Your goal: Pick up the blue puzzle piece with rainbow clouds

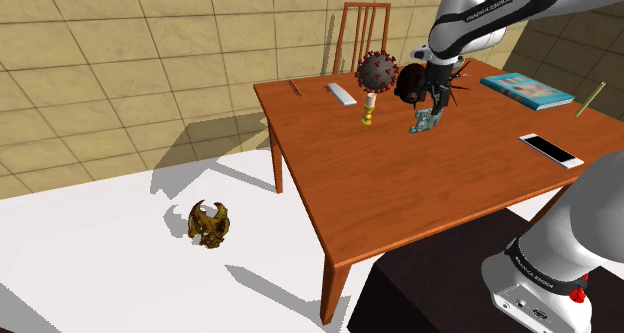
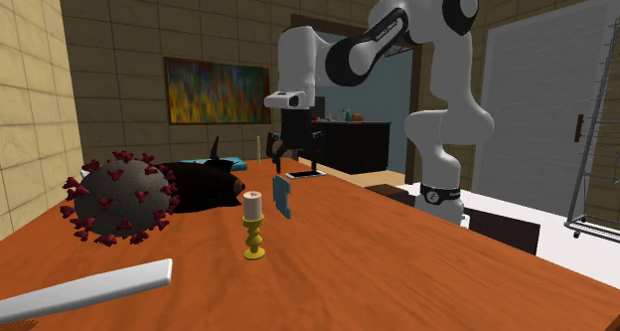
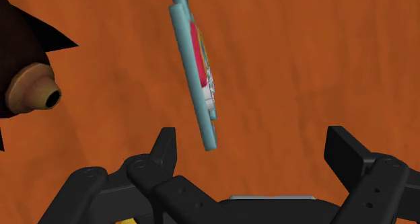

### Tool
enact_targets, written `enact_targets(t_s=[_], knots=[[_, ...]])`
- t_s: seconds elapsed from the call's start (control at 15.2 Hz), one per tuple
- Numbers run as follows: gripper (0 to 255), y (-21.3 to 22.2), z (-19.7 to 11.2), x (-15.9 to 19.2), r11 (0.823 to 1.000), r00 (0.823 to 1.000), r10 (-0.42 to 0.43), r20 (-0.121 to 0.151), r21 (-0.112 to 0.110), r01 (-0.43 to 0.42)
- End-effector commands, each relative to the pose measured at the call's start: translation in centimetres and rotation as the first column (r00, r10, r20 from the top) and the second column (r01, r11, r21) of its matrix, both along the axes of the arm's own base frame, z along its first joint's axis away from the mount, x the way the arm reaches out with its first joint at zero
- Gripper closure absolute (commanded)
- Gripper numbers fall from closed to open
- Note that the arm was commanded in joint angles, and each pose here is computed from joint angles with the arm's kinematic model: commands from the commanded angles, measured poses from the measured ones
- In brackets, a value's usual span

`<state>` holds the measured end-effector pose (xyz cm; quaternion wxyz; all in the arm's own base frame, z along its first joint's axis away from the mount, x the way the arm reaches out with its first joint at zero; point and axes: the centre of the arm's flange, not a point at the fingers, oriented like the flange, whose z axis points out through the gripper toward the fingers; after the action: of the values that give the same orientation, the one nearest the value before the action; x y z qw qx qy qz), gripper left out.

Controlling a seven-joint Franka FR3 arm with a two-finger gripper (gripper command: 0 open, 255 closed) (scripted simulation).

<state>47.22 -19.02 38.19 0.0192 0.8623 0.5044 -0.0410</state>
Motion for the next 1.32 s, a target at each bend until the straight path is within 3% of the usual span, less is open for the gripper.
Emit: enact_targets(t_s=[0.0, 0.66, 0.73, 1.25], knots=[[0, -1.1, -1.6, 1.6, 0.998, 0.998, 0.068, -0.006, -0.006, -0.068], [0, -1.4, -6.0, 2.1, 0.996, 0.996, 0.085, -0.008, -0.008, -0.085], [255, -1.4, -6.1, 2.1, 0.996, 0.996, 0.085, -0.008, -0.008, -0.085], [255, -1.4, -6.1, 2.1, 0.996, 0.996, 0.085, -0.008, -0.008, -0.085]])
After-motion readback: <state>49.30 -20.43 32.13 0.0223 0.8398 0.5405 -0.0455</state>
